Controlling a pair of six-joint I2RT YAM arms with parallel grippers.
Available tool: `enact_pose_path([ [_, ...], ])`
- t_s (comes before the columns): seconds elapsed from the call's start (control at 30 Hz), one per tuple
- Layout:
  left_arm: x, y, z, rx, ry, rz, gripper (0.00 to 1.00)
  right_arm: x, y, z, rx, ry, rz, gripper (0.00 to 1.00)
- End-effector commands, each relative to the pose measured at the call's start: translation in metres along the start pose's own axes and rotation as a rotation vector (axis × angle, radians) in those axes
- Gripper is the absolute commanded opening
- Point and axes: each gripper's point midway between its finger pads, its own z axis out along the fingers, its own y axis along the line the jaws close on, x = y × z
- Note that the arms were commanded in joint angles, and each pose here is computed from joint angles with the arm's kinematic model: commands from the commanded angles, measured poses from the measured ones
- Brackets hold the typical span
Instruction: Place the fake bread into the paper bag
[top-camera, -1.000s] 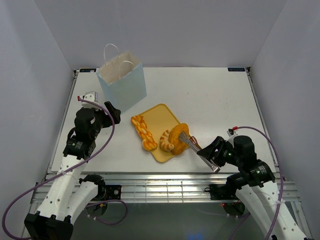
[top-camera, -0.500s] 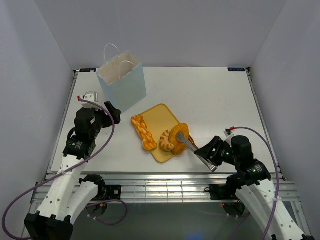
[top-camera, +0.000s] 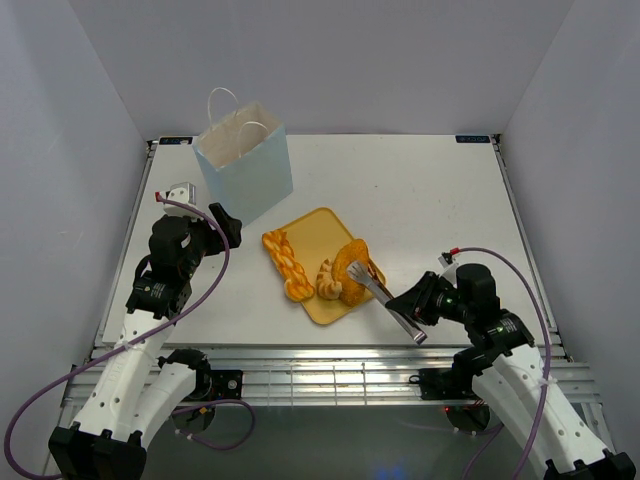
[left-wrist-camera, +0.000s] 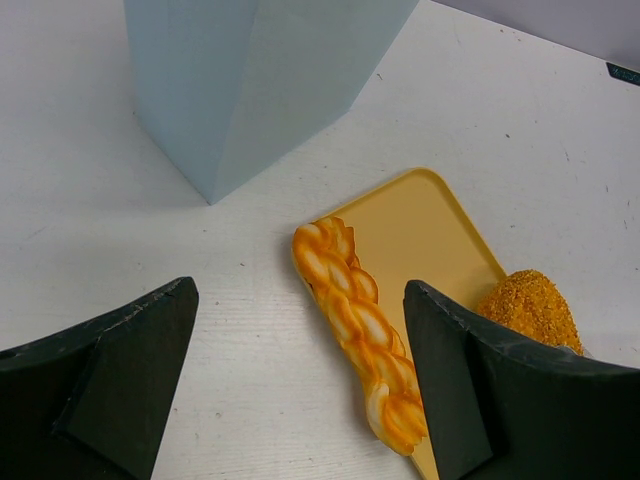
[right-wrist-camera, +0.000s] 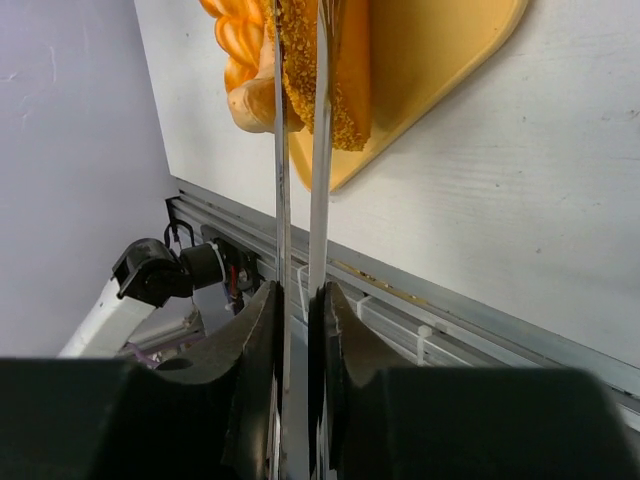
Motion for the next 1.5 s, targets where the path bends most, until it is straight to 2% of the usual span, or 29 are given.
enact_pose_path([
  [0.0,-0.004,-0.005,-0.001,0.022,-0.013,0.003,0.94,-0.017,0.021,-0.004,-0.039,-0.045,-0.091,0.19],
  [0.17,-0.004,-0.005,-0.001,0.023,-0.011,0.004,0.94,-0.026,0.034,-0.007,-0.044,-0.051,-0.129,0.17],
  [0.33,-0.004,-0.005,-0.001,0.021,-0.011,0.004,0.94,-0.030,0.046,-0.009,-0.058,-0.048,-0.153,0.08],
  [1.0,-0.007,-0.003,-0.003,0.010,-0.025,0.003,0.94,-0.066,0.108,-0.022,-0.122,-0.085,-0.307,0.08],
  [1.13,-0.011,-0.002,-0.005,-0.001,-0.046,-0.004,0.94,-0.078,0.129,-0.027,-0.149,-0.106,-0.349,0.08],
  [1.47,-0.024,0.009,-0.015,-0.059,-0.113,-0.016,0.93,-0.124,0.220,-0.045,-0.315,-0.216,-0.472,0.08],
])
